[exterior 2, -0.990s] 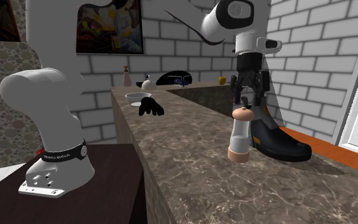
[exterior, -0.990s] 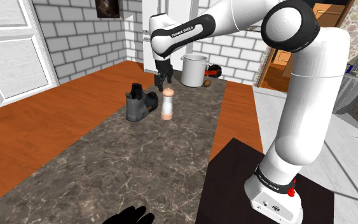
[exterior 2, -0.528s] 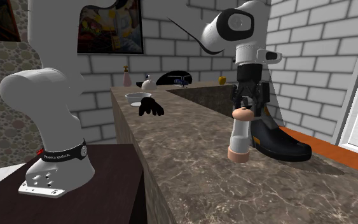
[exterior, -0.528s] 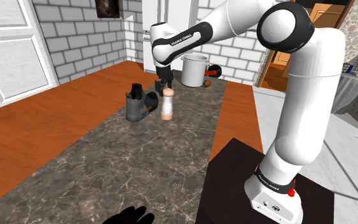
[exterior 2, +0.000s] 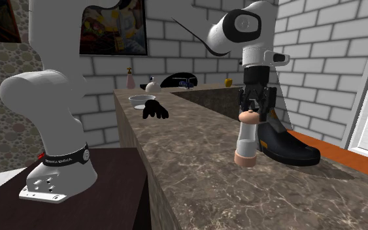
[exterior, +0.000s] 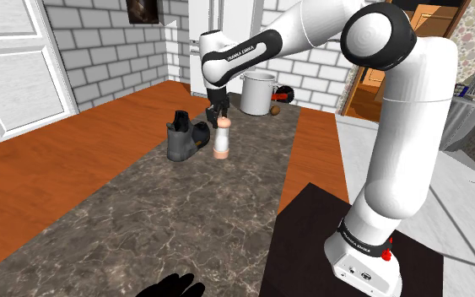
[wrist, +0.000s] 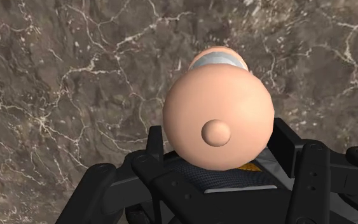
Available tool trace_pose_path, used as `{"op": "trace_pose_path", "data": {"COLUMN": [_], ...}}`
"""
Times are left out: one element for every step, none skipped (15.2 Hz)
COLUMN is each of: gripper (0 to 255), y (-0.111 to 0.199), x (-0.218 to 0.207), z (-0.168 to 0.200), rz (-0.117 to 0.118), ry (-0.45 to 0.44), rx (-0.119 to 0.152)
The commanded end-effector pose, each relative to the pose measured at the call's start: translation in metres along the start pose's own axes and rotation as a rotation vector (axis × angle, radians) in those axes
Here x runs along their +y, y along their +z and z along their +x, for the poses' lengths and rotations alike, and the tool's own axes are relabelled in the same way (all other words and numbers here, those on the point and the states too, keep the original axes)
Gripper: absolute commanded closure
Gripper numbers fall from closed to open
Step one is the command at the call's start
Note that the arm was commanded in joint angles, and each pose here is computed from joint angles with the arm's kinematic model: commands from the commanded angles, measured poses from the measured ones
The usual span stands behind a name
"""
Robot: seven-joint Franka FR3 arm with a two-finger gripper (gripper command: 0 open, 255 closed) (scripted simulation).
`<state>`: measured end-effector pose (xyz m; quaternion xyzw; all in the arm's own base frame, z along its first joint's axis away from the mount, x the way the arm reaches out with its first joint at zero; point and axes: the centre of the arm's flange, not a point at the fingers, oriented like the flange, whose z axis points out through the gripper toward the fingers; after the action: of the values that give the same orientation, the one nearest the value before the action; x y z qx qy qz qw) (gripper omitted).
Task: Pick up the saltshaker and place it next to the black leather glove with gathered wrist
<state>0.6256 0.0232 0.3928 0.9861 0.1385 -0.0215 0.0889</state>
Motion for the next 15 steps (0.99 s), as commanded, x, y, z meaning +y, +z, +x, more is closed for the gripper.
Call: {"op": "trace_pose_path", "data": {"gripper": [255, 255, 255, 255, 255, 255, 255, 255, 255, 255, 255, 255, 255, 255, 255], "y": [0.000, 0.000, 0.000, 0.000, 0.001, 0.001, 0.001, 0.000, -0.005, -0.010, -0.015, -0.020, -0.026, -0.031, -0.036], "x": [0.000, 0.000, 0.000, 0.000, 0.000, 0.000, 0.000, 0.000, 0.001, 0.002, 0.003, 0.004, 0.004, 0.005, 0.006], "z": [0.000, 0.000, 0.000, 0.000, 0.000, 0.000, 0.000, 0.000, 0.000, -0.001, -0.001, -0.001, -0.002, -0.002, -0.002], "rz": [0.000, 0.000, 0.000, 0.000, 0.000, 0.000, 0.000, 0.000, 0.000, 0.000, 0.000, 0.000, 0.000, 0.000, 0.000], "ry": [0.000, 0.000, 0.000, 0.000, 0.000, 0.000, 0.000, 0.000, 0.000, 0.000, 0.000, 0.000, 0.000, 0.000, 0.000], "rx": [-0.001, -0.001, -0.001, -0.001, -0.001, -0.001, -0.001, -0.001, -0.001, -0.001, -0.001, -0.001, -0.001, -0.001, -0.001]}}
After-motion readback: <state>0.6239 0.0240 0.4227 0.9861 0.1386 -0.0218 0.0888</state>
